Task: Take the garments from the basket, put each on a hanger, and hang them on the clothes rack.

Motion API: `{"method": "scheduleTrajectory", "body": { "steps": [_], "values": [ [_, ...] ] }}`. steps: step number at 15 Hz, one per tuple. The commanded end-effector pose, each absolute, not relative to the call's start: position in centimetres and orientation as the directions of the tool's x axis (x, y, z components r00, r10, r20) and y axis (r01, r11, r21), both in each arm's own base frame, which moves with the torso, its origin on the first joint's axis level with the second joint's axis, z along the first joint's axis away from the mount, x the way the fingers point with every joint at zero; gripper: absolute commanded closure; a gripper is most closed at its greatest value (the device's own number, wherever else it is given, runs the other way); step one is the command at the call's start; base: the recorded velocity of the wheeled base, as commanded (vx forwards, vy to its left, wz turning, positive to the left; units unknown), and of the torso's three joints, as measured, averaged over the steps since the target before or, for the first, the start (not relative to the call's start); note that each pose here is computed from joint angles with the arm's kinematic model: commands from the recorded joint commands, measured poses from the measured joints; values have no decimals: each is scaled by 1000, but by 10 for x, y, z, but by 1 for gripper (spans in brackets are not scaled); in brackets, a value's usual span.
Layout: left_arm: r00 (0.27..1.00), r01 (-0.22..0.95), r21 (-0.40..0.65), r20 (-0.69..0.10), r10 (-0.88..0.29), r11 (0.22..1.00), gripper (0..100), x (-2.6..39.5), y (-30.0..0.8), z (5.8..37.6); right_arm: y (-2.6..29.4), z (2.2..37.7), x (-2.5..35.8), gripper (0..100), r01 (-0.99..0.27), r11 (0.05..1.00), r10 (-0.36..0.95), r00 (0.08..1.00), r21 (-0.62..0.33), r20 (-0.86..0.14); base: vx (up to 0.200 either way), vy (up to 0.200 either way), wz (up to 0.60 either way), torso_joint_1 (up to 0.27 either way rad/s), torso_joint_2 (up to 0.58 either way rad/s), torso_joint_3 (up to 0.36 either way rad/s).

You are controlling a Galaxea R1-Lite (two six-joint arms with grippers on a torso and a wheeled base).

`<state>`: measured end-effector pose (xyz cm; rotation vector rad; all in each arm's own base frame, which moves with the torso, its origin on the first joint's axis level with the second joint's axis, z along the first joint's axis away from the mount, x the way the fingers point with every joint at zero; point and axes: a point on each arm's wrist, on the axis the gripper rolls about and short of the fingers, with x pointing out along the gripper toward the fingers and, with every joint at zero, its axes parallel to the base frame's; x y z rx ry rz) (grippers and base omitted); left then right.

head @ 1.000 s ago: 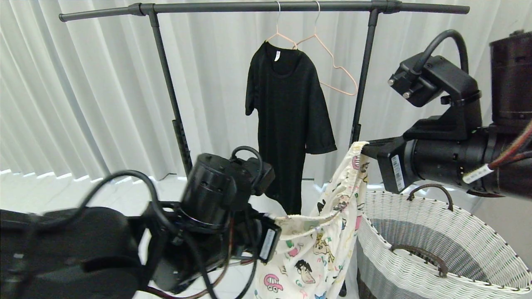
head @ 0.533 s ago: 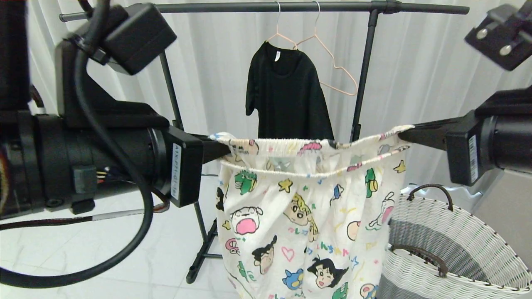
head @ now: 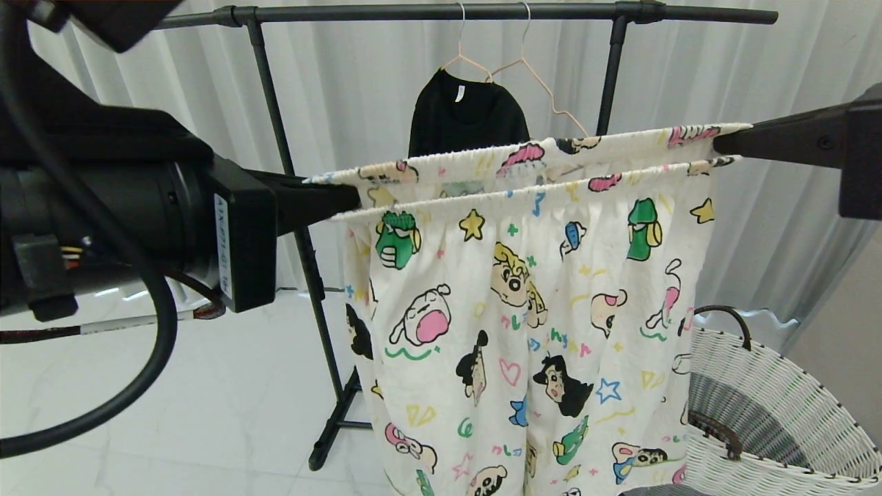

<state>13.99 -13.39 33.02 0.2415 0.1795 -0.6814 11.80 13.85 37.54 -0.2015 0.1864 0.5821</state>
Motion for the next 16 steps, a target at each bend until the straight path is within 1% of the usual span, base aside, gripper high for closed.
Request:
{"method": "scheduleTrajectory", "body": {
  "steps": [1,2,4,5,6,7,8,10,11,12,14,16],
  "values": [
    [768,638,148,-197,-610,756,100,138,-132,343,135,376,115,100,-561,816,523,819,-138,-236,0,0,0,0,0,0],
    [763,644,148,-190,-618,750,100,136,-133,345,134,374,114,100,-562,814,521,817,-143,-248,0,0,0,0,0,0],
    [754,655,168,-212,-622,737,100,139,-138,339,124,375,106,100,-567,812,523,813,-143,-254,0,0,0,0,0,0],
    [741,672,191,-197,-642,716,100,144,-151,338,116,376,99,100,-573,807,527,808,-141,-264,0,0,0,0,0,0],
    [731,681,201,-129,-670,704,100,152,-168,339,105,375,86,100,-610,780,557,778,-138,-290,0,0,0,0,0,0],
    [735,673,218,-81,-674,707,100,165,-183,337,96,372,69,100,-683,720,617,713,-128,-333,0,0,0,0,0,0],
    [734,668,239,-56,-677,704,100,172,-191,336,90,368,55,100,-749,653,669,640,-112,-378,0,0,0,0,0,0],
    [730,672,245,-61,-680,699,100,177,-198,335,95,358,36,100,-851,520,754,495,-69,-431,0,0,0,0,0,0],
    [723,679,245,-60,-688,692,100,177,-199,335,101,355,33,100,-871,487,769,461,-62,-442,0,0,0,0,0,0],
    [719,683,244,-57,-693,689,100,176,-198,336,107,351,34,100,-875,480,764,454,-66,-458,0,0,0,0,0,0],
    [718,682,243,-46,-694,690,100,173,-194,339,119,349,37,100,-870,489,774,464,-61,-431,0,0,0,0,0,0],
    [719,682,244,-49,-693,690,100,168,-189,339,122,349,42,100,-856,514,764,488,-58,-422,0,0,0,0,0,0]
  ]
}}
